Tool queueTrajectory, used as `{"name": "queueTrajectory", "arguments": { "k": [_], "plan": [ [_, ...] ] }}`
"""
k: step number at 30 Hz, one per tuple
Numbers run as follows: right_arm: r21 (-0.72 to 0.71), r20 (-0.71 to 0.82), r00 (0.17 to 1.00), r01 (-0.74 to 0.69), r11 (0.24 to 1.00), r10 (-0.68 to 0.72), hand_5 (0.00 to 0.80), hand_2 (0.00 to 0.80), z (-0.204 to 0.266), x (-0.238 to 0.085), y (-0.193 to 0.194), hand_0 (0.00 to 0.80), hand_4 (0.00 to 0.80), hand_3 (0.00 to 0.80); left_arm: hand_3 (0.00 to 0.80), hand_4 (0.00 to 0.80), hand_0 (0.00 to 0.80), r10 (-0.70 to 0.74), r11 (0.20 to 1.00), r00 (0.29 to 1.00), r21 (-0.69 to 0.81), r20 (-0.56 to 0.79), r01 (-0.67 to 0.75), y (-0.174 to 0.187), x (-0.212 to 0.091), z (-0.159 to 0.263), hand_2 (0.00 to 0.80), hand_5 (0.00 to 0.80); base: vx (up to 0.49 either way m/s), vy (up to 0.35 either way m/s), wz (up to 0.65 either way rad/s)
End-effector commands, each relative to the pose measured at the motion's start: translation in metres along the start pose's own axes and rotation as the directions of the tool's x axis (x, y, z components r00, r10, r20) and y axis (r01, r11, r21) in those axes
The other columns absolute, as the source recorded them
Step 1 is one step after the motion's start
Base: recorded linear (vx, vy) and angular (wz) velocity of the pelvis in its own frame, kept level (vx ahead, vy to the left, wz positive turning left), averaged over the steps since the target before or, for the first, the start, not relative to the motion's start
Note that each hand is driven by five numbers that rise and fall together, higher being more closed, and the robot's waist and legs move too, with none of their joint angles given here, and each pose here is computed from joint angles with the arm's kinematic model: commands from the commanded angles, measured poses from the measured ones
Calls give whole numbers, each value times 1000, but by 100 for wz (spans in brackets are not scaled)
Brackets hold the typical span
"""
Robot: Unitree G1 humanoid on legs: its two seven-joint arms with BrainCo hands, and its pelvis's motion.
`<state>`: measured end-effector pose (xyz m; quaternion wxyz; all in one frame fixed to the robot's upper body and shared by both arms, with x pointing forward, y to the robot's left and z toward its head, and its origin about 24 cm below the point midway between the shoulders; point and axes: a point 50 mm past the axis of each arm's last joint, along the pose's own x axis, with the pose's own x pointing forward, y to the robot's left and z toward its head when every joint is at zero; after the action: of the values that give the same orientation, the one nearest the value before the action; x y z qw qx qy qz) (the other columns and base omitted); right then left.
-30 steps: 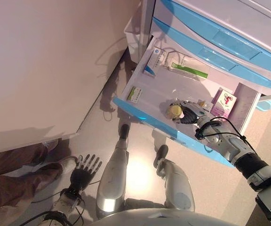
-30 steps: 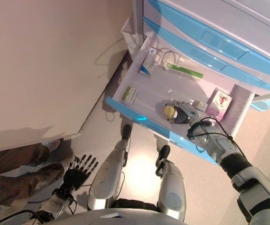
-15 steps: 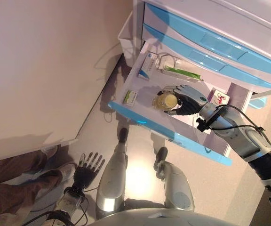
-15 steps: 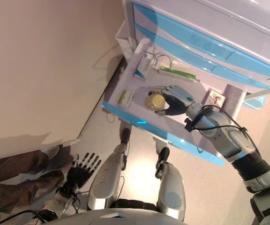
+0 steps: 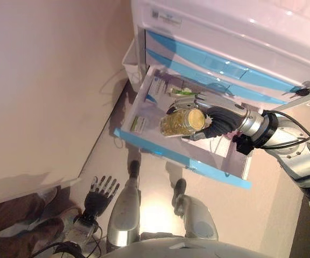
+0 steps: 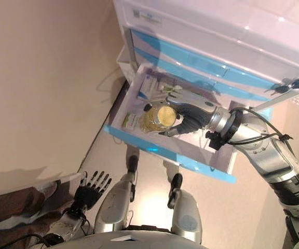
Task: Open the drawer and pick up the medicine
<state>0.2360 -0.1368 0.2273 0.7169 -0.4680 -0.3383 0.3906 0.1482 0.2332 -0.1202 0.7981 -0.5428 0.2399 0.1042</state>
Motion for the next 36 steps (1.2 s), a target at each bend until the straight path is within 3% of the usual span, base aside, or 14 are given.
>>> {"name": "queueTrajectory", "arguments": {
  "k": [1, 12, 22, 30, 36],
  "plan": [
    [52, 134, 990, 31, 998, -38, 800, 800, 25, 2, -18, 800, 800, 800, 0, 0, 0, 104, 994, 995, -43, 11, -103, 29, -26, -11, 0, 0, 65, -6, -6],
    [217, 60, 975, 198, 956, -215, 800, 800, 12, -5, -65, 800, 800, 800, 0, 0, 0, 194, 979, 981, -62, 11, -193, 51, -49, -16, 0, 0, 67, -9, -8],
    [312, -77, 906, 418, 853, -416, 800, 800, -14, -9, -103, 800, 800, 800, 0, 0, 0, 252, 965, 968, -68, -8, -252, 60, -57, -16, 0, 0, 59, 2, 0],
    [280, -322, 781, 619, 734, -535, 800, 800, -53, -16, -131, 800, 800, 800, 0, 0, 0, 286, 956, 957, -52, -35, -288, 63, -60, -17, 0, 0, 57, -1, 1],
    [151, -530, 634, 725, 672, -564, 800, 800, -88, -30, -150, 800, 800, 800, 0, 0, 0, 308, 950, 950, -40, -49, -310, 62, -57, -15, 0, 0, 45, 5, 0]
  ]
}}
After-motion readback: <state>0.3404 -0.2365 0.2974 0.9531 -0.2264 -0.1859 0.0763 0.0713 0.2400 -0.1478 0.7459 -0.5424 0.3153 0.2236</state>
